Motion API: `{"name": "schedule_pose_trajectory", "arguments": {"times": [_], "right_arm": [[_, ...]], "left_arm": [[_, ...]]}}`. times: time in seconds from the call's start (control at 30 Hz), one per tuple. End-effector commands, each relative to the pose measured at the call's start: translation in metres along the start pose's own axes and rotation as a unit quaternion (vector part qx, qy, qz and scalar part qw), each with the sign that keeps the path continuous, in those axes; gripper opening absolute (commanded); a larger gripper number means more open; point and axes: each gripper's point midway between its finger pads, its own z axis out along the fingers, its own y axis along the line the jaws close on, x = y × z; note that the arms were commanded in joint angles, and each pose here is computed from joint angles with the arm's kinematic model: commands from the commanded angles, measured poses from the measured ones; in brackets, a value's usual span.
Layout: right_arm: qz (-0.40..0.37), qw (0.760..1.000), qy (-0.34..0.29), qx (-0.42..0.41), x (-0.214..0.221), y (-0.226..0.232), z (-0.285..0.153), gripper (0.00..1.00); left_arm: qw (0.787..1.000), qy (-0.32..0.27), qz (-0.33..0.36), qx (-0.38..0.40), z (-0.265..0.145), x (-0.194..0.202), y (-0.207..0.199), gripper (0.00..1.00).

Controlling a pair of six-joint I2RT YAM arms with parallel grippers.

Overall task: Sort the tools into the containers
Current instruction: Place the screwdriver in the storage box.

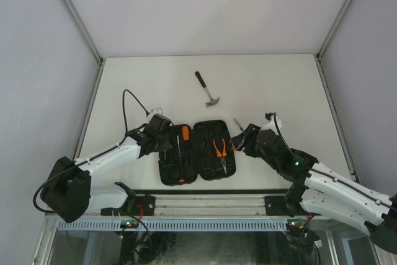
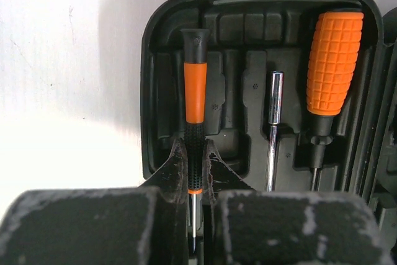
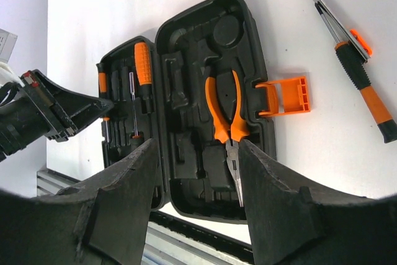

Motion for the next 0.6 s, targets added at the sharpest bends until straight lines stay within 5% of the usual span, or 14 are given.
{"name": "schedule_pose_trajectory", "arguments": {"times": [0.0, 0.57], "right_arm": [[0.009, 1.0, -0.007, -0.013, -0.0035, 0.0065, -0.0026, 0.54], [0.01, 1.0, -0.001, -0.013, 0.0006, 0.0081, -0.0013, 0.54]], "left_arm": [[0.999, -0.03, -0.011, 0.006, 0.0006, -0.0219, -0.0095, 0.0], [1.0, -0.016, -0.007, -0.011, 0.0074, -0.015, -0.0041, 0.23]]}}
